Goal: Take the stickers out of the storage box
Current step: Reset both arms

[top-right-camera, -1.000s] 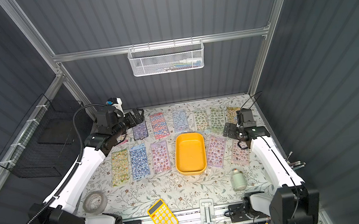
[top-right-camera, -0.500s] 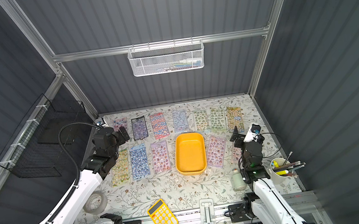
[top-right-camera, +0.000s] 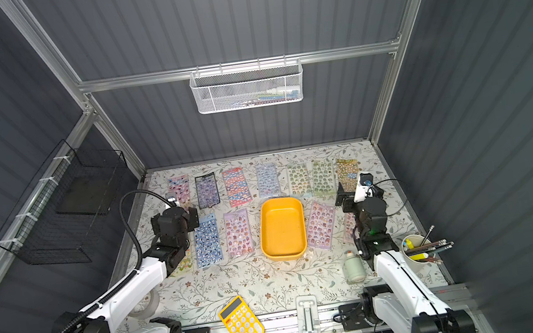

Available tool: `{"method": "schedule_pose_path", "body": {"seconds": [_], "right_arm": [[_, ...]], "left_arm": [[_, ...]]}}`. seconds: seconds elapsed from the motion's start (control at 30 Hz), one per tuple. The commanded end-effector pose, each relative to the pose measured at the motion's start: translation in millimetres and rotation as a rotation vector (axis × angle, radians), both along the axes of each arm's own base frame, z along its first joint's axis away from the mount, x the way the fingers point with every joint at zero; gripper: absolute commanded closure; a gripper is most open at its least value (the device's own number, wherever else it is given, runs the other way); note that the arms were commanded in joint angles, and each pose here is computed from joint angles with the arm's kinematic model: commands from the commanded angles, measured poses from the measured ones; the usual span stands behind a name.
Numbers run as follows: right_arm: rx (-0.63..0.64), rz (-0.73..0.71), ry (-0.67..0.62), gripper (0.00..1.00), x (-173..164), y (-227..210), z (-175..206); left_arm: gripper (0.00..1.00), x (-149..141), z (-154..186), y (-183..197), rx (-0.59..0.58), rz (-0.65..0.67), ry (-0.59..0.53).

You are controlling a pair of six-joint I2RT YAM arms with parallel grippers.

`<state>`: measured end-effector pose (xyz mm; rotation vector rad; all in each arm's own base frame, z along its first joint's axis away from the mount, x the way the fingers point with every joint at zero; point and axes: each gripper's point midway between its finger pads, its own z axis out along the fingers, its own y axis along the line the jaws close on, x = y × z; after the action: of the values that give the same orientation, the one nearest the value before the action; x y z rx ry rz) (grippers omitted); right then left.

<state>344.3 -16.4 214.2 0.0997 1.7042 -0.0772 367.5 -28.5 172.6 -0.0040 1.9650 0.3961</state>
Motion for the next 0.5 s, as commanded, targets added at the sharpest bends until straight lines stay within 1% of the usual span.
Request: {"method": "schedule_pose_path", "body": {"seconds": [0.0,0.07,0.13,0.17,0.23,0.27,0.33,0.47], "right_arm": [[0.005,0.02,0.036,0.01,0,3,-16],[0.016,0.006,0.03,0.01,0,2,-22],[0.014,-0.009,0.031,0.01,0,-1,-28],[0.012,-0.012,0.038,0.01,1,-2,-30],[0.011,-0.017,0.046,0.01,1,-2,-33],[0.011,-0.018,0.045,0.01,1,-3,-34],[0.012,-0.026,0.042,0.01,1,-4,-36],[0.016,-0.025,0.056,0.01,3,-4,-42]], "left_arm": [[0.0,15,15,-10,0.043,-0.089,-0.09],[0.0,20,-4,-13,0.043,-0.127,-0.036],[0.0,25,-21,-10,-0.019,-0.118,-0.011],[0.0,28,-28,-5,-0.057,-0.087,-0.012],[0.0,31,-40,14,-0.12,0.041,-0.02],[0.0,32,-46,15,-0.124,0.037,-0.015],[0.0,31,-56,9,-0.11,-0.019,-0.021],[0.0,25,-78,12,-0.095,-0.02,0.002]]}}
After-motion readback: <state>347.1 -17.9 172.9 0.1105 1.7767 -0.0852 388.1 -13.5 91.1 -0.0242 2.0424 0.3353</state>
